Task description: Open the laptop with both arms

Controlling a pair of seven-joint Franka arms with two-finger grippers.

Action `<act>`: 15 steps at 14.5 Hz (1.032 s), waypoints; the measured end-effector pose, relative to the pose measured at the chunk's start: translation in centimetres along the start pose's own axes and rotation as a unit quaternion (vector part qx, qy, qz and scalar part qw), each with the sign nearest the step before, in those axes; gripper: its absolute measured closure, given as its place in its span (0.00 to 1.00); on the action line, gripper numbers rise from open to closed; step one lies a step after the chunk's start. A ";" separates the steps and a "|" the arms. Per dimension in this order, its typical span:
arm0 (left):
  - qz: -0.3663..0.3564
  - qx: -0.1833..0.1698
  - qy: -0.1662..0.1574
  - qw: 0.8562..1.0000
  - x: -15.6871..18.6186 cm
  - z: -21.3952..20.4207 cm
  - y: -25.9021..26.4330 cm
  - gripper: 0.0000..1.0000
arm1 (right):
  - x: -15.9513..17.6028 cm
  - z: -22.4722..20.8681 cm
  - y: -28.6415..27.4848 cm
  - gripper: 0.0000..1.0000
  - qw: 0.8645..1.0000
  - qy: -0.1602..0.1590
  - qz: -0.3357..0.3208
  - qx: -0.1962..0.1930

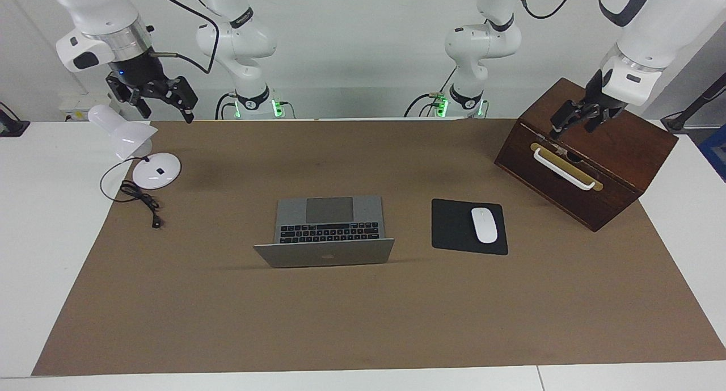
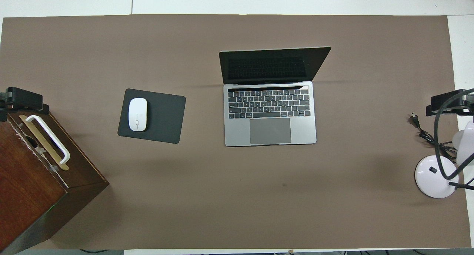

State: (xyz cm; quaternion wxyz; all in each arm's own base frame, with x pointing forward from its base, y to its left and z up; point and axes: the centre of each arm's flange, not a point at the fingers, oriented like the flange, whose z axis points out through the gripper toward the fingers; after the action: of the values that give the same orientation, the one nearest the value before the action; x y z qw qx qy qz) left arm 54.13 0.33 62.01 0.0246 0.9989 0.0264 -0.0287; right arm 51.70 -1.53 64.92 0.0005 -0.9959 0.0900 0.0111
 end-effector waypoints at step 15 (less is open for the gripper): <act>0.013 -0.001 0.036 0.999 0.4 0.9 0.3 0.00 | 0.0 0.0 -0.1 0.00 1.000 0.001 -0.001 0.000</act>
State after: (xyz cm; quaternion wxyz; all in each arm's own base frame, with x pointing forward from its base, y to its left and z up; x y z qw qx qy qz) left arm 54.46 0.04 61.07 0.0247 0.9996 0.0143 0.0079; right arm 51.71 -1.41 64.93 0.0003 -0.9960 0.0890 0.0105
